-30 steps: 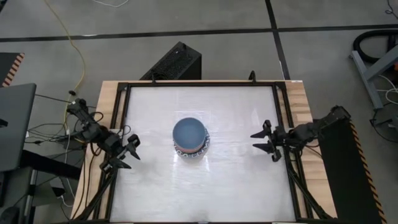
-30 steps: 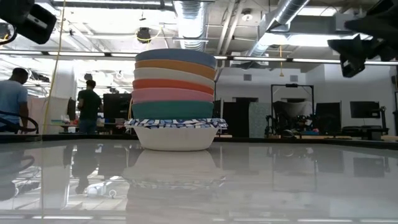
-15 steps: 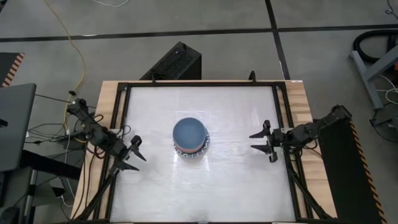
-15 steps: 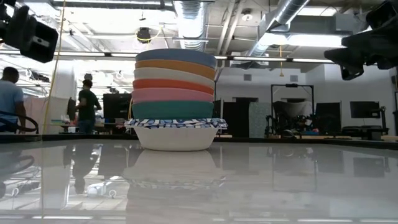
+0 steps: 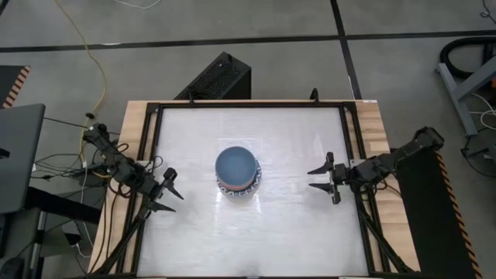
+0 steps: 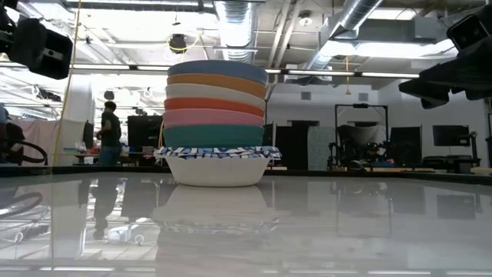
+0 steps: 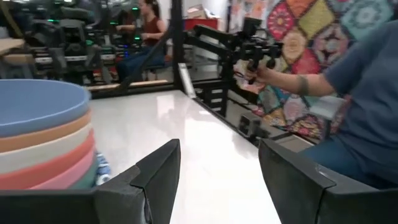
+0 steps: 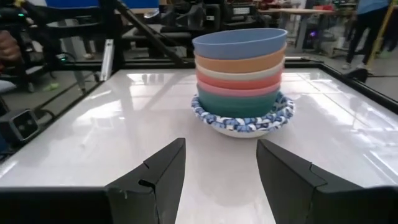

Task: Nest bowls inside each other
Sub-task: Return to Home Position

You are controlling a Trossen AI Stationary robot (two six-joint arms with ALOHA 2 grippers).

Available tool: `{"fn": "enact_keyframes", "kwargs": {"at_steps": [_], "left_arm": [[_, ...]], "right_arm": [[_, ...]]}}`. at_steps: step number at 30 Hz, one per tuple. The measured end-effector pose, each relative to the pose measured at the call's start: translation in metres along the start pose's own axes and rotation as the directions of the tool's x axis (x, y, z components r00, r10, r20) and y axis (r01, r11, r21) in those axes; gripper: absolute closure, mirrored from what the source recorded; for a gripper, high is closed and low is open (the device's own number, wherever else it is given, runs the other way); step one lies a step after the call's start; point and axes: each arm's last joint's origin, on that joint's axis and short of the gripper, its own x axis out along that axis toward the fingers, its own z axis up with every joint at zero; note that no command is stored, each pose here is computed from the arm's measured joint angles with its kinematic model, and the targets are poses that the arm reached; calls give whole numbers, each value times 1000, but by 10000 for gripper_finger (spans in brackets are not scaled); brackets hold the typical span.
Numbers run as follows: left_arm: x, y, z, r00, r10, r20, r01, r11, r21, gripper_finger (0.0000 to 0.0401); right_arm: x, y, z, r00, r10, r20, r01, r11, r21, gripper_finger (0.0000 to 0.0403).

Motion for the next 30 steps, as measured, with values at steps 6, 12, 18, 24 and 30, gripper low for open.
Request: {"fn": "enact_keyframes", "kwargs": {"at_steps": [6,12,18,24,30], "left_arm": [[1,9,0,995,95,4,-95,995,-10,193],[2,19,0,990,144,-1,-144,989,38,193],[2,33,-1,977,214,-13,-213,975,64,193],[-1,45,-2,964,264,-24,-262,964,45,193],[-3,53,-1,946,324,-17,-323,945,51,193]], "right_arm": [[0,-2,3,997,-68,34,68,998,3,186],[0,-1,10,993,-62,101,68,996,-50,186],[1,-6,13,986,-107,129,120,988,-98,186],[-3,-19,25,941,-233,245,244,970,-14,186],[-15,-28,32,900,-272,341,277,960,34,186]]}}
